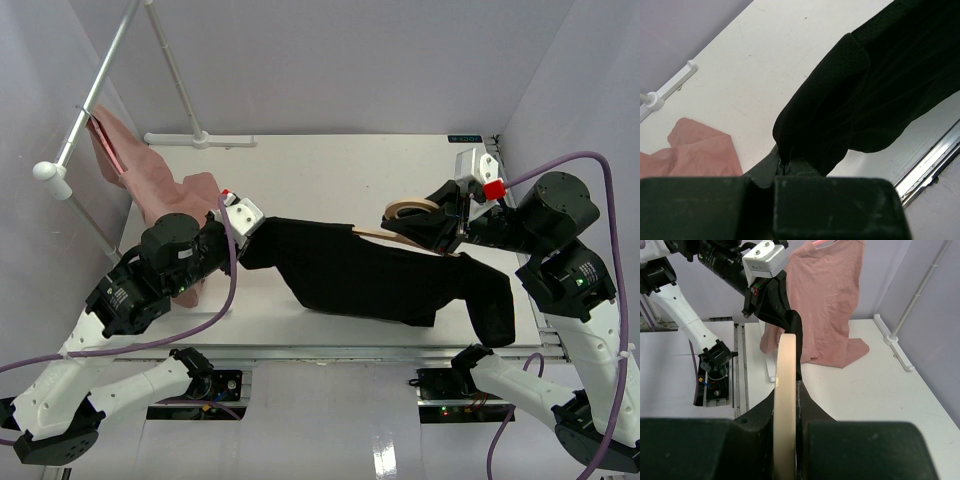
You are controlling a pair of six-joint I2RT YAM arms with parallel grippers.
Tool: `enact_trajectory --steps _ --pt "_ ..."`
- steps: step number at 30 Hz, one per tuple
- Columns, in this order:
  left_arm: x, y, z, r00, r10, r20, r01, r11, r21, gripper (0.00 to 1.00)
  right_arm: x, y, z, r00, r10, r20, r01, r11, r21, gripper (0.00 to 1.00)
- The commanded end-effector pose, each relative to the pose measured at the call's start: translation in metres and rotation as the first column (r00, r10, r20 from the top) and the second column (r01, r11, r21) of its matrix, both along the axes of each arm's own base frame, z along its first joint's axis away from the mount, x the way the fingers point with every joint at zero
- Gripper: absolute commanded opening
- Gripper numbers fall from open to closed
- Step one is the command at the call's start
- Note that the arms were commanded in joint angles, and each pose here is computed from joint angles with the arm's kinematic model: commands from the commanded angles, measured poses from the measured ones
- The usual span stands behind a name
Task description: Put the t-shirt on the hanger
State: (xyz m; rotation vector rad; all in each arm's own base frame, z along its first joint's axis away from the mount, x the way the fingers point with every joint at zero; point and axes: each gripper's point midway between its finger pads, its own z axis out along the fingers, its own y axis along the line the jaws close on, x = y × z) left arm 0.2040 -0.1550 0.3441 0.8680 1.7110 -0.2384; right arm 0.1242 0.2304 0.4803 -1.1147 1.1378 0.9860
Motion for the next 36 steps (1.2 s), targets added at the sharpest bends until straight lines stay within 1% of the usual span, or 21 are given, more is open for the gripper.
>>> enact_trajectory --steps 1,3,4,6,8,10,12,14,17,19,22,24,36 --pt "-0.009 -0.005 0.013 0.999 -0.043 -0.007 0.043 0.998 -0.04 0.37 0.005 -0.004 0.006 0.998 -0.037 0.046 0.036 0.999 0.012 0.08" --pt "-0.018 -0.014 0.027 0.993 -0.114 0.012 0.115 0.99 -0.077 0.68 0.009 0.001 -0.005 0.999 -0.027 0.024 0.027 1.0 -0.006 0.08" --pt "-0.024 -0.018 0.033 0.988 -0.151 0.02 0.152 0.984 -0.096 0.72 0.011 0.002 -0.009 1.0 -0.023 0.016 0.023 1.0 -0.014 0.08" --pt "-0.036 -0.025 0.045 0.974 -0.223 0.036 0.226 0.965 -0.131 0.73 0.013 0.005 -0.017 1.0 -0.016 0.002 0.016 1.0 -0.027 0.08" --pt "-0.039 -0.031 0.062 0.969 -0.245 0.042 0.248 0.954 -0.171 0.67 0.014 0.007 -0.022 1.0 0.001 -0.006 -0.001 0.999 -0.037 0.08" --pt "-0.039 -0.039 0.071 0.964 -0.267 0.007 0.264 0.946 -0.186 0.69 0.014 0.01 -0.026 1.0 0.018 -0.012 -0.018 0.999 -0.044 0.08" --pt "-0.052 -0.057 0.077 0.922 -0.387 -0.021 0.376 0.906 -0.194 0.7 0.013 0.013 -0.029 0.999 0.043 -0.024 -0.044 0.998 -0.051 0.08" --pt "-0.065 -0.073 0.079 0.86 -0.509 -0.034 0.494 0.847 -0.195 0.7 0.011 0.015 -0.033 0.997 0.071 -0.031 -0.073 0.996 -0.06 0.08" --pt "-0.064 -0.094 0.067 0.806 -0.587 -0.076 0.565 0.802 -0.194 0.69 0.012 0.019 -0.039 0.994 0.097 -0.041 -0.099 0.993 -0.065 0.08" --pt "-0.063 -0.1 0.061 0.791 -0.605 -0.092 0.582 0.79 -0.191 0.68 0.012 0.021 -0.04 0.993 0.107 -0.042 -0.11 0.992 -0.062 0.08" --pt "-0.058 -0.115 0.039 0.752 -0.641 -0.154 0.613 0.766 -0.194 0.68 0.013 0.023 -0.044 0.992 0.115 -0.046 -0.118 0.991 -0.058 0.08" --pt "-0.059 -0.12 0.032 0.73 -0.662 -0.166 0.633 0.748 -0.2 0.67 0.012 0.024 -0.046 0.991 0.124 -0.048 -0.126 0.99 -0.057 0.08" --pt "-0.055 -0.127 -0.002 0.708 -0.661 -0.248 0.636 0.749 -0.185 0.63 0.011 0.031 -0.06 0.981 0.181 -0.072 -0.183 0.983 -0.024 0.08"
